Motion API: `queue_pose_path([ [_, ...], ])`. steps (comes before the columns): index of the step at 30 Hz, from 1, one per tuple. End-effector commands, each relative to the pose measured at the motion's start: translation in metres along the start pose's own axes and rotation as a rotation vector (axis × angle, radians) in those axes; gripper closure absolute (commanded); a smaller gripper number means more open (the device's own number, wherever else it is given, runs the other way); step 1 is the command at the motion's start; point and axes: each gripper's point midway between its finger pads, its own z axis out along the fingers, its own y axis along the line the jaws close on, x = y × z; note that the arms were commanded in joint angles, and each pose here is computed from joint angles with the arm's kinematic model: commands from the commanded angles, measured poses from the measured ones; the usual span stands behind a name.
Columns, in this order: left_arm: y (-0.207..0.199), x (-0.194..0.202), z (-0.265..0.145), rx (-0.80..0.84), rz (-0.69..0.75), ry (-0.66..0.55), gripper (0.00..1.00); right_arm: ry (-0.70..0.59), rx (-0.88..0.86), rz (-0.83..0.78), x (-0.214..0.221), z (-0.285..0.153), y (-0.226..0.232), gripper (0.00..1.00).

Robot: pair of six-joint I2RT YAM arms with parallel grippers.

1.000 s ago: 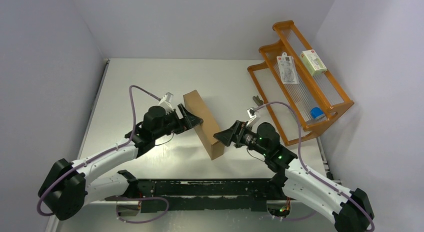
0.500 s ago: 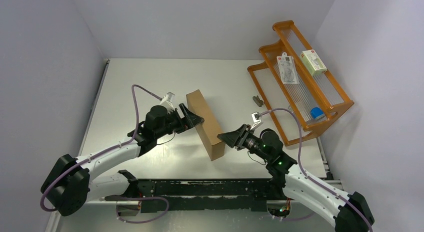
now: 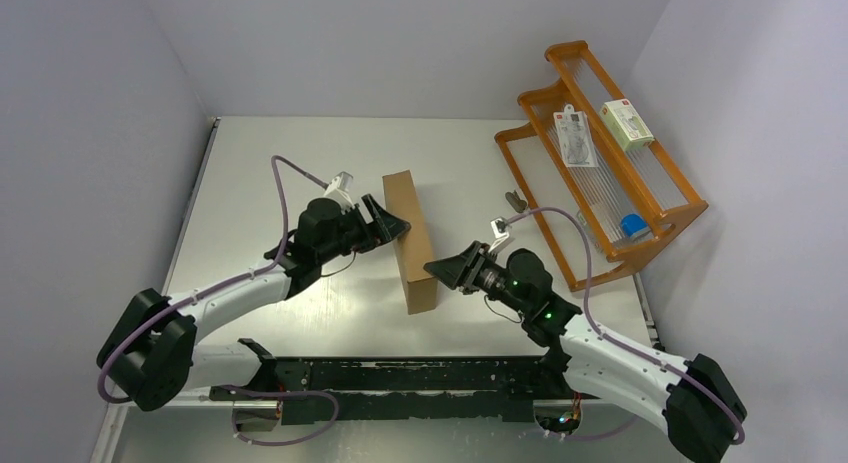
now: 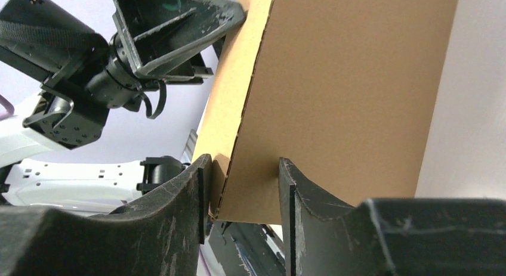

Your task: Fold the paper box

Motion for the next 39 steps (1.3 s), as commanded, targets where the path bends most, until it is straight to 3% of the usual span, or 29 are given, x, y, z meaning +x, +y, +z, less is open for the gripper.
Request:
queue_pose_path([
  [1, 0.043, 0.003, 0.008, -0.130, 0.058, 0.042, 0.22, 0.157, 0.084, -0.040, 0.035, 0.000, -0.018, 0.77],
  [4, 0.053, -0.006, 0.010, -0.149, 0.067, 0.042, 0.25, 0.124, 0.073, -0.054, 0.022, 0.006, -0.006, 0.72],
  [12, 0.059, -0.018, 0.017, -0.131, 0.118, 0.087, 0.28, -0.066, 0.120, -0.121, -0.047, 0.020, 0.017, 0.33],
  [16, 0.059, -0.018, 0.019, -0.121, 0.125, 0.103, 0.28, -0.125, 0.141, -0.153, -0.085, 0.038, 0.019, 0.20],
  [29, 0.053, -0.010, 0.027, -0.063, 0.150, 0.162, 0.29, -0.145, 0.131, -0.053, -0.151, 0.151, -0.012, 0.18],
  [39, 0.051, -0.002, 0.031, -0.026, 0.158, 0.203, 0.29, -0.194, 0.186, 0.066, -0.162, 0.193, -0.055, 0.23],
])
